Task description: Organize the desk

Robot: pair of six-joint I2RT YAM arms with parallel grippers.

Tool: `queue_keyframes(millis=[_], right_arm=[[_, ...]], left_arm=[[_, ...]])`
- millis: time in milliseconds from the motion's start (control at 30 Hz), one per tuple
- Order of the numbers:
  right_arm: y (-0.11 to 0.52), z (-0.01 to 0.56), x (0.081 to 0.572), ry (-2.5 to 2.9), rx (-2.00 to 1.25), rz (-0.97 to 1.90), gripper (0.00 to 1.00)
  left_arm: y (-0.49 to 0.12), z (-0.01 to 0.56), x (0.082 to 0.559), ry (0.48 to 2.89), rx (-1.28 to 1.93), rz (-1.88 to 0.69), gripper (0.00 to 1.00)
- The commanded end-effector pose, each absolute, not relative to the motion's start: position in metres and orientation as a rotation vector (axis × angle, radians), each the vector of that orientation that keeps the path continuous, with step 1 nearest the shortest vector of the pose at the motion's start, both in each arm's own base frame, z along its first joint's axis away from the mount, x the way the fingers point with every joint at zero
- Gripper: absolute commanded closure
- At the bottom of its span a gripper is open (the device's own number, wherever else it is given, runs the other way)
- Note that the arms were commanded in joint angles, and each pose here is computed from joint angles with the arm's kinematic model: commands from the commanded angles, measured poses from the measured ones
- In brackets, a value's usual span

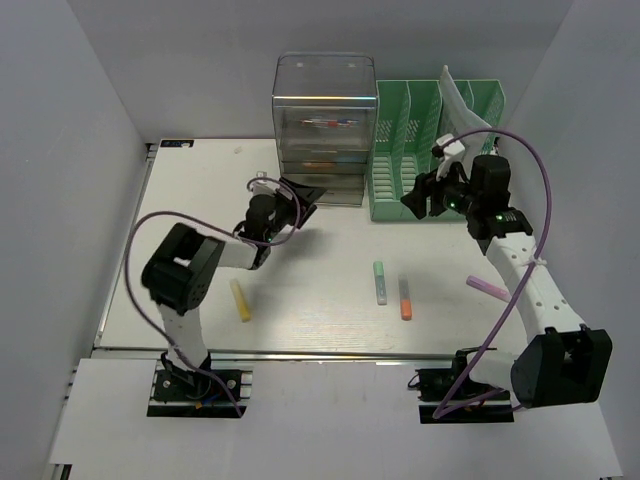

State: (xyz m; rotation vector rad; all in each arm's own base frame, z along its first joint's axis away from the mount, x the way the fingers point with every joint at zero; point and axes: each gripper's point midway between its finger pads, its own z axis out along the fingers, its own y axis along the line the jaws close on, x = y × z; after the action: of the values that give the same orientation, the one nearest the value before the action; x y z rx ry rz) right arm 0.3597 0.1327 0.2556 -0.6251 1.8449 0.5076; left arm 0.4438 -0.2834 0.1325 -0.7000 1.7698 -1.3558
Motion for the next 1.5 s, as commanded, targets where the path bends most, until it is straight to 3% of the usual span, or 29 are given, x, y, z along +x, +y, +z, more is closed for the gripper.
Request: queue_keyframes(millis=[0, 33, 133, 233, 300, 367, 400, 500, 567, 600, 800, 900, 1033, 1133, 1167, 1233, 1467], right_arm=[[0.131, 0.247, 0.353, 1.885, -0.677, 0.504, 0.38], [0.131, 0.240, 0.349, 1.906, -0.687, 0.508, 0.46], [0.128, 0.211, 0.334, 2.017, -0.695, 0.522, 0.62], [0.123, 0.180, 0.316, 2.141, -0.687, 0.541, 0.67], [0.119, 0.159, 0.302, 2.241, -0.688, 0.530, 0.62], [0.116, 0.140, 0.294, 2.321, -0.704, 0.513, 0.48], [0.115, 0.128, 0.283, 2.376, -0.727, 0.519, 0.32], [0.114, 0.104, 0.268, 2.475, -0.756, 0.523, 0.16], [0.113, 0.095, 0.263, 2.513, -0.759, 0.502, 0.17], [0.113, 0.089, 0.258, 2.543, -0.743, 0.501, 0.22], [0.107, 0.061, 0.243, 2.667, -0.741, 0.420, 0.48], [0.112, 0.056, 0.239, 2.685, -0.767, 0.425, 0.54], [0.120, 0.042, 0.228, 2.771, -0.795, 0.440, 0.54], [0.120, 0.037, 0.228, 2.798, -0.789, 0.424, 0.46], [0.120, 0.036, 0.229, 2.804, -0.791, 0.412, 0.39], [0.119, 0.034, 0.229, 2.812, -0.790, 0.394, 0.36], [0.121, 0.025, 0.233, 2.853, -0.807, 0.334, 0.39]], left_arm=[[-0.276, 0.169, 0.418, 1.925, -0.479, -1.234, 0.10], [-0.267, 0.194, 0.412, 1.900, -0.440, -1.208, 0.03], [-0.235, 0.197, 0.393, 1.949, -0.362, -1.064, 0.02], [-0.201, 0.213, 0.370, 1.983, -0.254, -0.914, 0.08], [-0.175, 0.211, 0.356, 2.073, -0.267, -0.774, 0.16], [-0.158, 0.202, 0.341, 2.143, -0.222, -0.663, 0.17], [-0.145, 0.209, 0.339, 2.116, -0.231, -0.608, 0.18], [-0.114, 0.212, 0.329, 2.097, -0.209, -0.427, 0.15], [-0.100, 0.211, 0.323, 2.081, -0.186, -0.343, 0.08], [-0.087, 0.212, 0.318, 2.056, -0.185, -0.277, 0.02], [-0.070, 0.216, 0.302, 1.983, -0.154, -0.205, 0.02], [-0.072, 0.209, 0.298, 1.981, -0.145, -0.227, 0.02], [-0.064, 0.211, 0.296, 1.975, -0.164, -0.184, 0.02], [-0.060, 0.212, 0.295, 1.970, -0.172, -0.164, 0.02], [-0.060, 0.212, 0.294, 1.971, -0.173, -0.164, 0.02], [-0.060, 0.213, 0.294, 1.965, -0.175, -0.165, 0.02], [-0.061, 0.212, 0.294, 1.967, -0.174, -0.171, 0.02]])
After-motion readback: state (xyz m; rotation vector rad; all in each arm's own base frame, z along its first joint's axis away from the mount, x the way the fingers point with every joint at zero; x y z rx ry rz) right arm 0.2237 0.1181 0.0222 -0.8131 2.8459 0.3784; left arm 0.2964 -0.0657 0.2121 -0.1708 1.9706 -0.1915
